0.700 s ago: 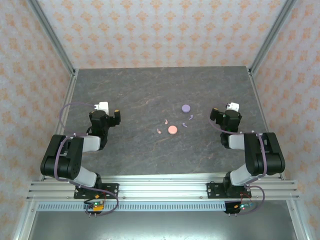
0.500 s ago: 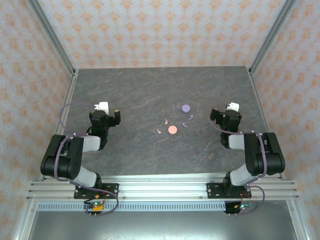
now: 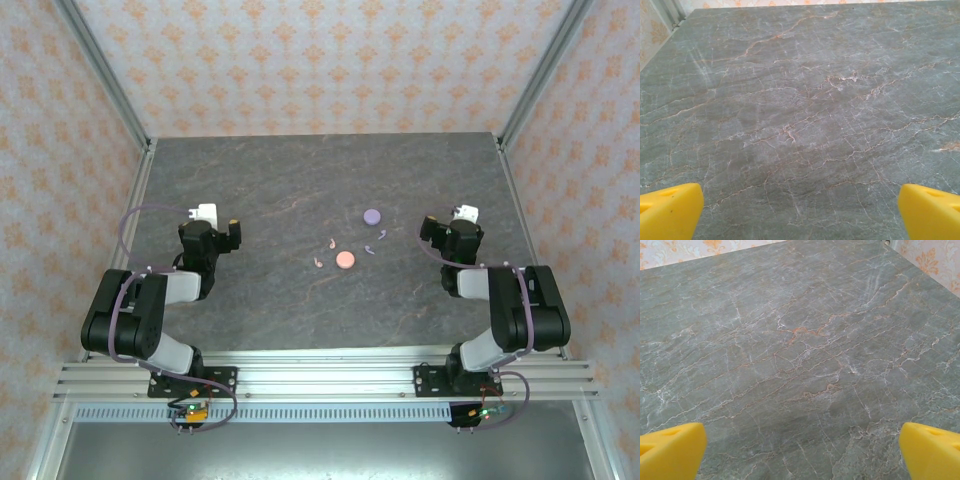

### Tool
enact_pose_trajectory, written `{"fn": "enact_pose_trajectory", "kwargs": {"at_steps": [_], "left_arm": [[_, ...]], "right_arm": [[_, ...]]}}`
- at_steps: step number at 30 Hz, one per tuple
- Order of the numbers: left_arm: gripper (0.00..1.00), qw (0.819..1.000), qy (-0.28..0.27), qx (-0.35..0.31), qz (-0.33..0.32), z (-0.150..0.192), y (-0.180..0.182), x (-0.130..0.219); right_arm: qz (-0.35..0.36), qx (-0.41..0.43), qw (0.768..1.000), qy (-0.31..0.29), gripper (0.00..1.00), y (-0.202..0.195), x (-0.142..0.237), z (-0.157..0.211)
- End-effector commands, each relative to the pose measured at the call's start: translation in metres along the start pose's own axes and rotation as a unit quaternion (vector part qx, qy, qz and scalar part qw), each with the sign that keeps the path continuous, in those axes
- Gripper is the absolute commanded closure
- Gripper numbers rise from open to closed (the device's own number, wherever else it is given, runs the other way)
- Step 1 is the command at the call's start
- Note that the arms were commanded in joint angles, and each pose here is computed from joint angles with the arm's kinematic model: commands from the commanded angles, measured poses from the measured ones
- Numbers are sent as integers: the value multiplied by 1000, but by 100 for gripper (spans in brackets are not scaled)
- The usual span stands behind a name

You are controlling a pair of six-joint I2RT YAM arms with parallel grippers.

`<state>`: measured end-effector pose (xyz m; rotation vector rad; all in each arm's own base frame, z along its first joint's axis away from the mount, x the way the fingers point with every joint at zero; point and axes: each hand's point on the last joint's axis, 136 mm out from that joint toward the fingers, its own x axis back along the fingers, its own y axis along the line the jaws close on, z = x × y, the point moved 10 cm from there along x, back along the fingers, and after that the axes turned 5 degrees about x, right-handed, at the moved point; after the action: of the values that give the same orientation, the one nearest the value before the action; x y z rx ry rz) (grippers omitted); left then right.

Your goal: Insert wireless bluetooth earbuds into charging case

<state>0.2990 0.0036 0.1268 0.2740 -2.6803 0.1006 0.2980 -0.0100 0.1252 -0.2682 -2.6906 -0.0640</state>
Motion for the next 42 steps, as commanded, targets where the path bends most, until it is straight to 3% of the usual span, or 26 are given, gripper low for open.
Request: {"fn": "enact_pose_trajectory", "kwargs": {"at_steps": [1, 8, 14, 20, 26, 33, 35, 42], "left_arm": [[0, 999, -5, 14, -28, -29, 2, 4], [0, 997, 21, 68, -12, -60, 1, 33], [0, 988, 92, 111, 52, -79, -21, 57], [2, 959, 205, 124, 151, -71, -74, 64], [18, 933, 296, 76, 193, -56, -133, 63], [47, 903, 363, 15, 230, -38, -191, 58], [56, 894, 379, 5, 238, -33, -205, 55], [68, 881, 399, 2, 254, -21, -236, 43]], "right_arm": [[14, -11, 1000, -13, 1, -2, 14, -24], [15, -45, 996, 78, 1, -3, 40, -50], [-17, -108, 983, 145, 1, 3, 53, -55], [-86, -129, 958, 242, 1, 30, 53, -53], [-161, -96, 934, 304, 0, 63, 57, -41], [-218, -87, 905, 354, 18, 88, 61, -25], [-232, -87, 897, 367, 27, 95, 60, -20], [-272, -78, 872, 401, 62, 126, 51, -5]]}}
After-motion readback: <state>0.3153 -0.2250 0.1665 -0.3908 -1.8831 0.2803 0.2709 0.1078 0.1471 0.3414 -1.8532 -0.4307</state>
